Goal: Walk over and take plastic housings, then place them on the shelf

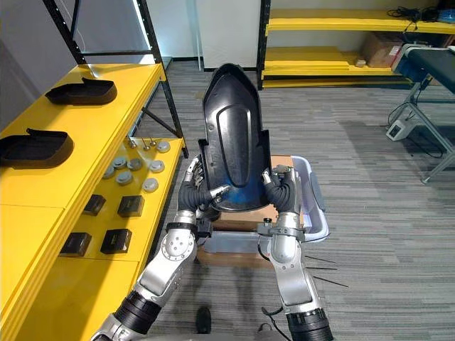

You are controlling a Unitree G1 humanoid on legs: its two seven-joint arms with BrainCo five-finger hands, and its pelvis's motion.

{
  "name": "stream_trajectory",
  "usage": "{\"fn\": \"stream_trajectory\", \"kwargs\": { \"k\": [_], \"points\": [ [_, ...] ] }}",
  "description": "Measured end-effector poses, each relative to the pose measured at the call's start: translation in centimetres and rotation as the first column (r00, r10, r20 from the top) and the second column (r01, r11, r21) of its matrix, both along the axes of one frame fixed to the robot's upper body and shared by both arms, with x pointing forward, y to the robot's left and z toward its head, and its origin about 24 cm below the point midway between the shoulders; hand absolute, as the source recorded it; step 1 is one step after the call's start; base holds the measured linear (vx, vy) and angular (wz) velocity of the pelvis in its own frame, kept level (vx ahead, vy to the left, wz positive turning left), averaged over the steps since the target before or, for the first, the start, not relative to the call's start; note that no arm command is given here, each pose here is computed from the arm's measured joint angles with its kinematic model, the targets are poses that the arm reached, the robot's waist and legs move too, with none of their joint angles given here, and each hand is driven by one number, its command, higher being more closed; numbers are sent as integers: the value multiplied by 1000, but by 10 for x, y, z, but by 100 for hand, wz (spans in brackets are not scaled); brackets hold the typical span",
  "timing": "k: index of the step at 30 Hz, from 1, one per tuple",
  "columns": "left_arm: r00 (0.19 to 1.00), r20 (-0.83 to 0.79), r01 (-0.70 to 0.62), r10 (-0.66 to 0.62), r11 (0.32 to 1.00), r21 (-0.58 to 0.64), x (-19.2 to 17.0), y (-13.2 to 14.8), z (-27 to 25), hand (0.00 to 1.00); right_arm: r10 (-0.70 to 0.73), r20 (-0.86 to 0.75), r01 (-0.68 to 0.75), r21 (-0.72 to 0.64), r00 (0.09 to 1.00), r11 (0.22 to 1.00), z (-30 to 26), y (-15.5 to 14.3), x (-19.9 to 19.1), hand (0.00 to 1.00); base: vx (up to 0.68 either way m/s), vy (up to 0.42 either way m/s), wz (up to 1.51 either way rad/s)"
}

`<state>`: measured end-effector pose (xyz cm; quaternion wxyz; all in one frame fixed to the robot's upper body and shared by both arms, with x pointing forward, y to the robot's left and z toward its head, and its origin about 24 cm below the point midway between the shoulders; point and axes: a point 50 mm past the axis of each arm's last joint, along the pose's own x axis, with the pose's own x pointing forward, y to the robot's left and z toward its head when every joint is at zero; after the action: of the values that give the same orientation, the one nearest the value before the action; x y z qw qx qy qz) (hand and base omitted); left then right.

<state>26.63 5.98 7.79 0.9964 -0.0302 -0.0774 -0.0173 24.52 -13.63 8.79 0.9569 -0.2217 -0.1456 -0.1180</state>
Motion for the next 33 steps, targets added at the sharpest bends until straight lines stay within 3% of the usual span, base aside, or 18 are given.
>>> {"fn": "stream_trajectory", "kwargs": {
  "k": [9,10,24,29,33],
  "points": [
    [999,-26,42,-41,999,32,1,8,-8,100,102,30,-99,-102,994,990,2,-2,-3,100,-12,-2,1],
    [999,-28,40,-39,999,36,1,9,-8,100,111,29,-107,-108,993,988,2,0,-3,0,0,0,0],
    [997,-72,6,-3,999,50,-6,22,-22,100,221,37,-217,-101,975,971,8,6,-6,0,3,-4,0],
    [999,-53,7,0,993,120,-13,24,-24,100,290,210,-293,-17,934,956,47,6,-9,0,0,0,0],
    [995,-93,-18,30,991,133,-21,29,-34,100,344,463,-454,149,817,878,93,-1,-16,0,0,0,0]
  ]
}}
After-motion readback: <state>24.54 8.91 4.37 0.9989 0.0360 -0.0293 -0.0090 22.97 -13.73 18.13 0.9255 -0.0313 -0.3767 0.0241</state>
